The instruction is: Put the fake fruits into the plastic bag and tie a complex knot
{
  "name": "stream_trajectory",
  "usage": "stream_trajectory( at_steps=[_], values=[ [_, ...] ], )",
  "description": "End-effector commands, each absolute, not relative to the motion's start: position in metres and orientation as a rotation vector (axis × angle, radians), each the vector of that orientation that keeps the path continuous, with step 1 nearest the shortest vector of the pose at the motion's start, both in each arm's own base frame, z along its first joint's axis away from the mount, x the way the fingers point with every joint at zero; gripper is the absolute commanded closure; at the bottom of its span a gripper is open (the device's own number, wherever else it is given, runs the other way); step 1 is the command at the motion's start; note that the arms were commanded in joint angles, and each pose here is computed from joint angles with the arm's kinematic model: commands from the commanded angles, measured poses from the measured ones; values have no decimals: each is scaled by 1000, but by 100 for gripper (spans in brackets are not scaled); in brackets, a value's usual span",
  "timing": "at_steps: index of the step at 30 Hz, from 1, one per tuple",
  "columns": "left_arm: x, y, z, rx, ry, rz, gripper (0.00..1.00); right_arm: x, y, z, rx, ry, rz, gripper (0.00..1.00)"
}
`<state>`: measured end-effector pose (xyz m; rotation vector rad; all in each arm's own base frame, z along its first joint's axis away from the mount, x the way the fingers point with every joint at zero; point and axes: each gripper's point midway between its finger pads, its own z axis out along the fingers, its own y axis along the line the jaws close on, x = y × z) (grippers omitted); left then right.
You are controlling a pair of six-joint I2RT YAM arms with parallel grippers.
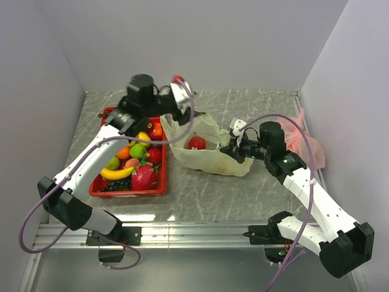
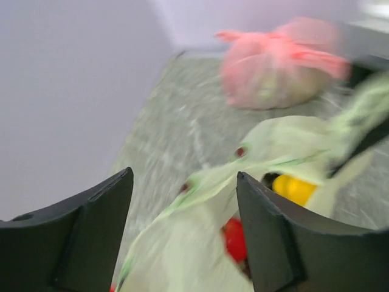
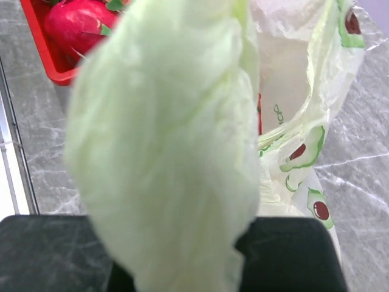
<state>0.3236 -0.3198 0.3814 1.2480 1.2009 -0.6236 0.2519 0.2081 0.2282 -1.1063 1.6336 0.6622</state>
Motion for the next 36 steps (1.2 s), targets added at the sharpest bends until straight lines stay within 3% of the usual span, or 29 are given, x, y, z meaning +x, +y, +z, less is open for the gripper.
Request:
stream_trajectory(
  at_steps=[1, 5, 10, 25, 36],
  values=[
    [346, -272, 405, 899, 1410, -658, 25, 249, 206, 235, -1070, 1632, 674, 100],
    [386, -209, 362, 570, 1702, -652, 16, 252, 206, 240, -1060, 1641, 676, 100],
    [394, -170, 313, 380, 1859, -675, 18, 254, 206, 242, -1048, 1661, 682, 100],
    [382, -206, 286, 500, 1754, -1017, 27, 262, 205, 244, -1040, 1714, 672, 100],
    [350, -208, 305, 469, 1728, -1115, 20, 267, 205, 246, -1020, 1735, 673, 100]
  ],
)
